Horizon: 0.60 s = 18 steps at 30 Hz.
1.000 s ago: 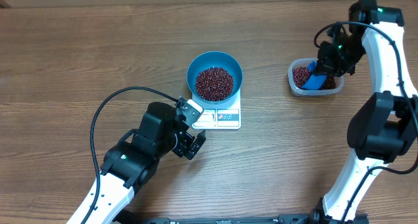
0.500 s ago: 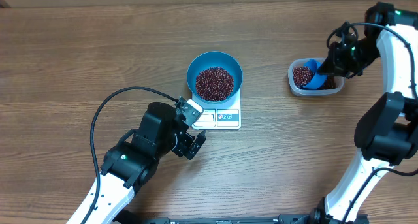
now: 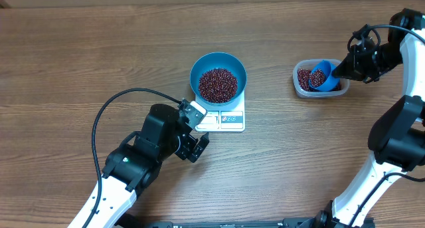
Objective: Scoop item into bowl and weigh 150g on scale
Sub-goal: 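Dip the blue scoop into the tub and scoop beans with the right gripper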
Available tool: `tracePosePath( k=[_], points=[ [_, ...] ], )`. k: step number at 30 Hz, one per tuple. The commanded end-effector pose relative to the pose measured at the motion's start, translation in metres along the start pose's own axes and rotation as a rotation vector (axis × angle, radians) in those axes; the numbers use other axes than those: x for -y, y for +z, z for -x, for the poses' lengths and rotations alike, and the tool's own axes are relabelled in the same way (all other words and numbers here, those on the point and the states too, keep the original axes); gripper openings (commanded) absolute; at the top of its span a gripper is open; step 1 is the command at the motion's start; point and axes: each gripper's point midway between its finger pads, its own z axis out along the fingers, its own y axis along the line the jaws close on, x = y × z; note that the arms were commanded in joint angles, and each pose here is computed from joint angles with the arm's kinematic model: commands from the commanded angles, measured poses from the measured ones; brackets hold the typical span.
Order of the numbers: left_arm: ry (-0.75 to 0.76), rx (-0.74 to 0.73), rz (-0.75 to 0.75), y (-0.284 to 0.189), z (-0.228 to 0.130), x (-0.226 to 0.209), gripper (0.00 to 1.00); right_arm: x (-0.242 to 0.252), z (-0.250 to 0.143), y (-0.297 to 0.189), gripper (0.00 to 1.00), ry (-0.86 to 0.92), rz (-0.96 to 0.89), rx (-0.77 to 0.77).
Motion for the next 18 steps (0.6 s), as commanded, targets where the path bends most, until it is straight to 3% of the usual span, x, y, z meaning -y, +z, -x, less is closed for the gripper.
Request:
tracePosePath(
  k=[1,18],
  points=[
    [-0.005,-0.012,-0.003,0.003,-0.004,0.002,0.99,-0.017,-0.001,-0.016,0.04,-0.081,0.050,0.042],
    [-0.005,-0.012,-0.003,0.003,-0.004,0.002,1.00,-0.029,-0.002,-0.017,0.04,-0.128,0.124,0.051]
  ],
)
